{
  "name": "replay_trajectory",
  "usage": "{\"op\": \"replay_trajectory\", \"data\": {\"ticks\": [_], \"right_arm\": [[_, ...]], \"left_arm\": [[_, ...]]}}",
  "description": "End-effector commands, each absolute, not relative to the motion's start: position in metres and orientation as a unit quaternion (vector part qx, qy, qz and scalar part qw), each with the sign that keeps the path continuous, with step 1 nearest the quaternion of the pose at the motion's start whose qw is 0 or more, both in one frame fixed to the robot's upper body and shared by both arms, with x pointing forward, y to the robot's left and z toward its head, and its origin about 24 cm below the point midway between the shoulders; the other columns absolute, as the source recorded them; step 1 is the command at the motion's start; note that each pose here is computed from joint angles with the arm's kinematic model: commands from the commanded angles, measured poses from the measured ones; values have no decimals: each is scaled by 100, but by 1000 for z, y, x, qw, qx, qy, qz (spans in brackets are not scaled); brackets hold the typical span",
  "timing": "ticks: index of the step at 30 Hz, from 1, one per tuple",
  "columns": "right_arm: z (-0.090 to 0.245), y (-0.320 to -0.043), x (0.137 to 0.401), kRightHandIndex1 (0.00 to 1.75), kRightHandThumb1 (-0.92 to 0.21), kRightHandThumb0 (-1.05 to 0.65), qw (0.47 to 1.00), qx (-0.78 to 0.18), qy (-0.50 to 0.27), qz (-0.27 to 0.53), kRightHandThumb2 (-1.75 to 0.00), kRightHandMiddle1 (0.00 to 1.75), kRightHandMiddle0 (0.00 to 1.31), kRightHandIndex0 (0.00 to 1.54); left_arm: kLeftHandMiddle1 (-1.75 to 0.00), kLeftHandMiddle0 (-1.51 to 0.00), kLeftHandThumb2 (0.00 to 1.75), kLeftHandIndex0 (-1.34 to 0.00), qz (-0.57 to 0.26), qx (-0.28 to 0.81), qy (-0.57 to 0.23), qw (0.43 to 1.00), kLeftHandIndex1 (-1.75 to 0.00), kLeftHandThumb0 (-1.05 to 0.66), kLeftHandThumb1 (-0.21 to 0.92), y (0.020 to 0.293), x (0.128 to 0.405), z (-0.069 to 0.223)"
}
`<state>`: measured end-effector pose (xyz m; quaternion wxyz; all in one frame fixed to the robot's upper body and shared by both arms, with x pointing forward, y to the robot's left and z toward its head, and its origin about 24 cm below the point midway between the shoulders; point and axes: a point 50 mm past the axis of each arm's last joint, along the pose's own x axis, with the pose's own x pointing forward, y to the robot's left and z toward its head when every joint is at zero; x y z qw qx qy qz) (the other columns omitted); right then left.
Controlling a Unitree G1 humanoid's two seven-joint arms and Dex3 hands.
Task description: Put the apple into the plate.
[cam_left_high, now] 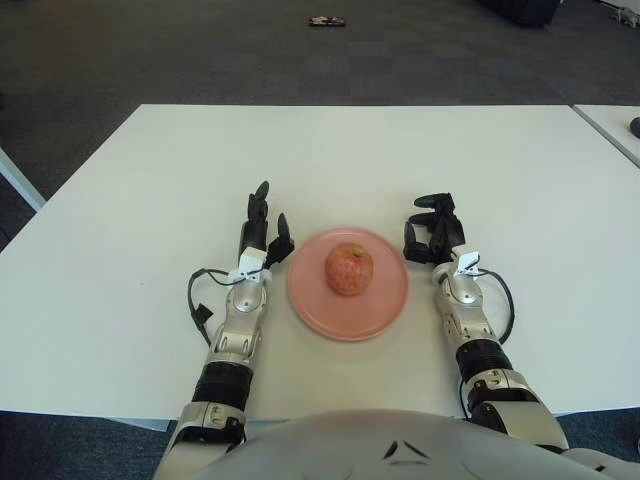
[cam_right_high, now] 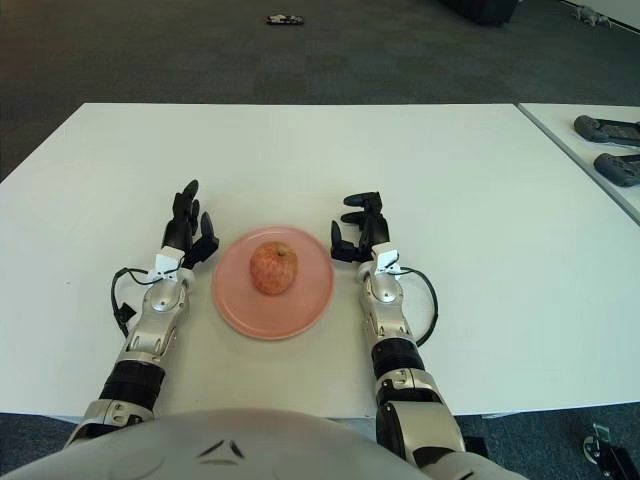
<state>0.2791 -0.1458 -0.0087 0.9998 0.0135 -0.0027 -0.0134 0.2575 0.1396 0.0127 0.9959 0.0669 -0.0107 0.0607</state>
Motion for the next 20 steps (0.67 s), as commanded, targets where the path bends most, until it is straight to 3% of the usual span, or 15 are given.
{"op": "replay_trajectory", "data": {"ticks": [1,20], "right_arm": [[-28,-149,266,175,-29,-3,999,17,46,-18,-131,175,103,130],[-27,-151,267,175,-31,-3,999,14,43,-13,-130,175,102,127]], "left_arm": [[-3,-25,89,0,68,69,-7,995,-49,-78,92,141,257,13],[-2,-24,88,0,83,69,-15,994,-50,-77,92,144,255,12]]}}
